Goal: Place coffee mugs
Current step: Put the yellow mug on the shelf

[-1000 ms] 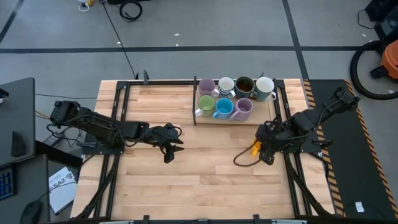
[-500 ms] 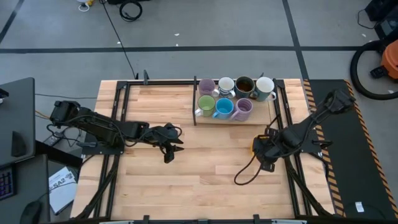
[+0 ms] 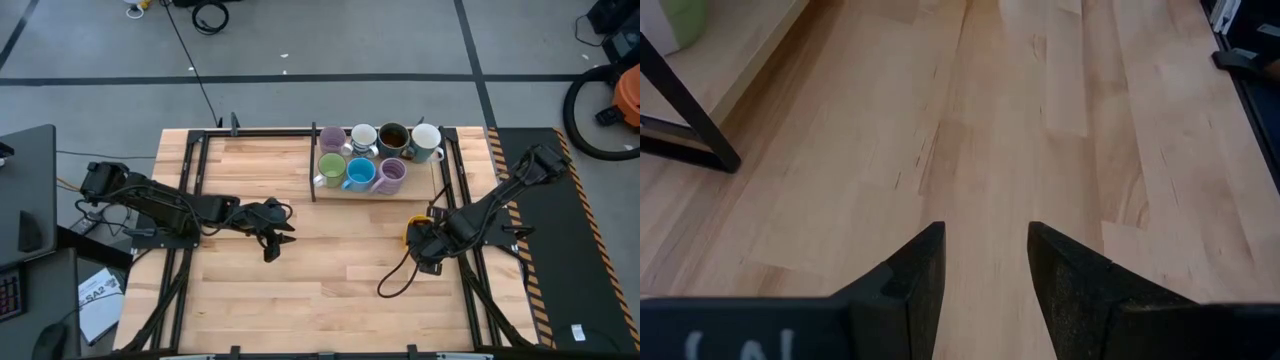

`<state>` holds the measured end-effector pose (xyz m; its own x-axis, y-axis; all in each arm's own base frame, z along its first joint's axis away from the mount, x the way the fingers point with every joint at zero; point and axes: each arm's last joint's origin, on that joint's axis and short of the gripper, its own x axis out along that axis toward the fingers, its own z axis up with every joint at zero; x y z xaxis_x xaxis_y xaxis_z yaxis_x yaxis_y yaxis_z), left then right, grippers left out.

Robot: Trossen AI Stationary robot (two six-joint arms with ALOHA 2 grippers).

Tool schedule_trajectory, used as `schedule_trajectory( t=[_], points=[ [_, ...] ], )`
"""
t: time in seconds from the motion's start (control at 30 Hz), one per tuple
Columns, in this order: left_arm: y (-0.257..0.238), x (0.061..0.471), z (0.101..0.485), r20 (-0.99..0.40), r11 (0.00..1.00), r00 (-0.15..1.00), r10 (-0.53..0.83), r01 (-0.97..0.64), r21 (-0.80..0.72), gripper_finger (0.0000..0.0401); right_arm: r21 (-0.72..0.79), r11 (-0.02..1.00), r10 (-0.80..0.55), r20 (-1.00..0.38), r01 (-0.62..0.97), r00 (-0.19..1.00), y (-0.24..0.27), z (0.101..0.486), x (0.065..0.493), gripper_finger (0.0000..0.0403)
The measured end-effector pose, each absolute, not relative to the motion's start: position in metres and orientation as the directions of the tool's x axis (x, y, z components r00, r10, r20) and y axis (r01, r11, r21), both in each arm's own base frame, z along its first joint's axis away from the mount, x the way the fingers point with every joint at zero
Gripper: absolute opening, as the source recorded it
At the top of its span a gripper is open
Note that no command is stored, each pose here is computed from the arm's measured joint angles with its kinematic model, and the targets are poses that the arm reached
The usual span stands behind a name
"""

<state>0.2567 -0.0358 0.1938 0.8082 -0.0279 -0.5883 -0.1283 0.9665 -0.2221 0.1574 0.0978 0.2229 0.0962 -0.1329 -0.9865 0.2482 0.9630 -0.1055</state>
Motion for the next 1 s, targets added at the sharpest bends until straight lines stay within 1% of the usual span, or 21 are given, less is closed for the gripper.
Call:
schedule_trajectory(
  t=[0.23, 0.33, 0.43, 0.67, 0.83, 1.0],
  points=[
    [-0.036, 0.257, 0.194, -0.588, 0.967, 0.809, -0.028, -0.128, -0.222, 0.0151, -0.104, 0.960, -0.133, -0.987, 0.260, 0.095, 0.096, 0.206, 0.155, 0.0134],
    [-0.036, 0.257, 0.194, -0.588, 0.967, 0.809, -0.028, -0.128, -0.222, 0.0151, -0.107, 0.960, -0.135, -0.987, 0.260, 0.091, 0.096, 0.203, 0.154, 0.0124],
    [-0.036, 0.257, 0.194, -0.587, 0.967, 0.809, -0.028, -0.128, -0.222, 0.0151, -0.113, 0.957, -0.140, -0.986, 0.266, 0.087, 0.095, 0.200, 0.153, 0.0102],
    [-0.036, 0.257, 0.194, -0.587, 0.967, 0.809, -0.028, -0.128, -0.223, 0.0151, -0.114, 0.957, -0.142, -0.986, 0.265, 0.087, 0.094, 0.199, 0.153, 0.0029],
    [-0.036, 0.257, 0.194, -0.587, 0.967, 0.809, -0.028, -0.128, -0.223, 0.0151, -0.122, 0.963, -0.148, -0.985, 0.242, 0.094, 0.094, 0.202, 0.154, 0.0027],
    [-0.036, 0.257, 0.194, -0.587, 0.967, 0.809, -0.028, -0.128, -0.223, 0.0151, -0.104, 0.978, -0.131, -0.982, 0.182, 0.139, 0.093, 0.220, 0.165, 0.0027]
  ],
)
